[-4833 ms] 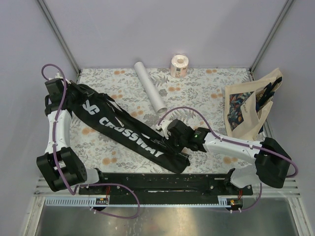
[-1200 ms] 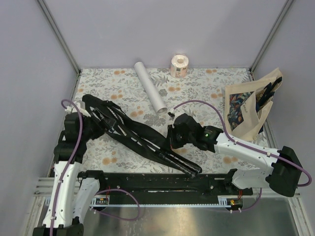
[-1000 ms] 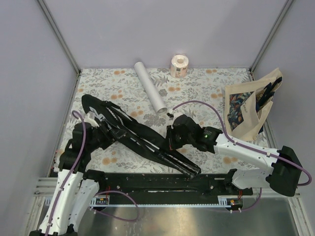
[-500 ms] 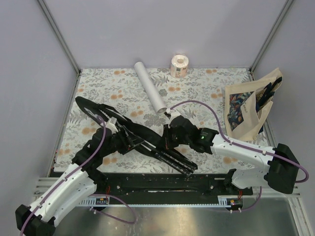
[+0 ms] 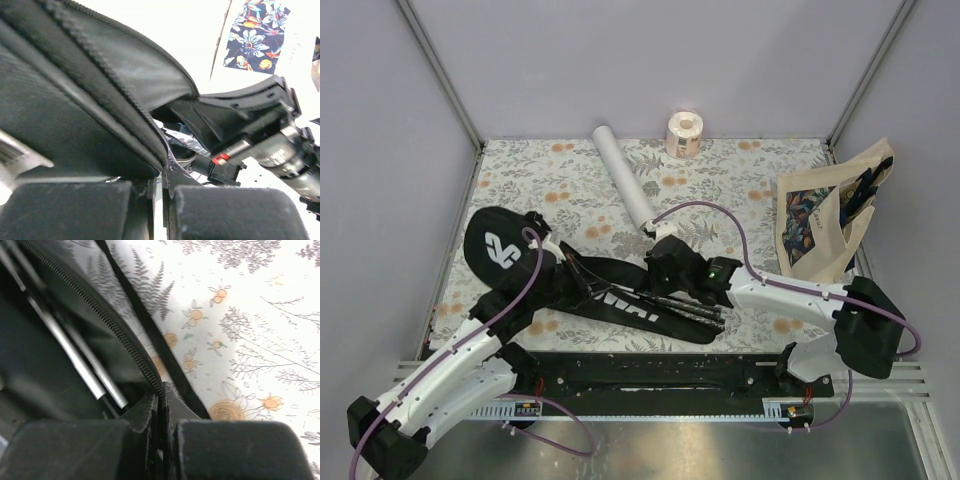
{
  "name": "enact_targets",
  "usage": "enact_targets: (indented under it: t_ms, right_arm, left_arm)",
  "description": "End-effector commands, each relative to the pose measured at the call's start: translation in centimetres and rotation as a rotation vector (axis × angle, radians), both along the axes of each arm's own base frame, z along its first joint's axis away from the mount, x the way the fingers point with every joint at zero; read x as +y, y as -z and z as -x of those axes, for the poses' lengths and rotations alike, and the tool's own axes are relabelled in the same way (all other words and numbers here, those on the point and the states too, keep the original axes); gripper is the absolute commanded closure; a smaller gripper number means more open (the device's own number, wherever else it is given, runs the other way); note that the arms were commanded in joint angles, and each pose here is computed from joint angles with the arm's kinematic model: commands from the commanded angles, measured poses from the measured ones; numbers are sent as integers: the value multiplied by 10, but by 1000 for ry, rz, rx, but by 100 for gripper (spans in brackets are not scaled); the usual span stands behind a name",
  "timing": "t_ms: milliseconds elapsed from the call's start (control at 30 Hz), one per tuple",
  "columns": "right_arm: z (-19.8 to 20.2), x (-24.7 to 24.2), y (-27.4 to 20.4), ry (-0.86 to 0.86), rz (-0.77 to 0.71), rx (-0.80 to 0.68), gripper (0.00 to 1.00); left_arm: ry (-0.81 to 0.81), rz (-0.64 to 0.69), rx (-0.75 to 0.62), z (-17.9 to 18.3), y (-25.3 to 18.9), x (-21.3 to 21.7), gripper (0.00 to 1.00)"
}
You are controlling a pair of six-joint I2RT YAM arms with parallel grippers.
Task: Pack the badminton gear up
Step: Adjust the racket in the racket bag.
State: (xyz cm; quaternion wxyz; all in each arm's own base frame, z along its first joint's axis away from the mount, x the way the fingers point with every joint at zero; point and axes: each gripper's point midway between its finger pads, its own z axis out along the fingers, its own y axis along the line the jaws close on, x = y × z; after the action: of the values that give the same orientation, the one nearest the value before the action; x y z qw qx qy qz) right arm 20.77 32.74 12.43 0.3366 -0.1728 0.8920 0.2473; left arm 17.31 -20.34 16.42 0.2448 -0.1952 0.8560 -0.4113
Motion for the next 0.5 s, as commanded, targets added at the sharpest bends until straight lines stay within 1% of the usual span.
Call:
enact_targets:
  t_ms: [0,100,200,267,333,367,400,467]
  right_arm:
    - [-22,-3,4,40,70,-95,100]
    - [-23,-3,6,37,77,-110,100]
    - [-25,-1,1,31,72,-119,100]
    - [-25,1,-1,28,66,-119,100]
    - [-28,4,-9,33,56,-130,100]
    - [-30,5,-15,41,48,-136,100]
    - [-33,7,-23,55,39,-142,100]
    - [-34,12,-38,69,9,-135,100]
  left_arm:
    - [31,175,-14,7,-23,-17,100]
    - [19,124,-17,8,-11,-9,100]
    - [29,128,-59,6,-21,-9,100]
    - [41,102,-97,2,-26,-9,100]
    - [63,25,-110,-2,-15,-7,100]
    - [90,-3,-91,-1,-3,-9,100]
    - [115,-18,-80,-1,7,-12,100]
    - [172,-13,-103,-6,14,-24,100]
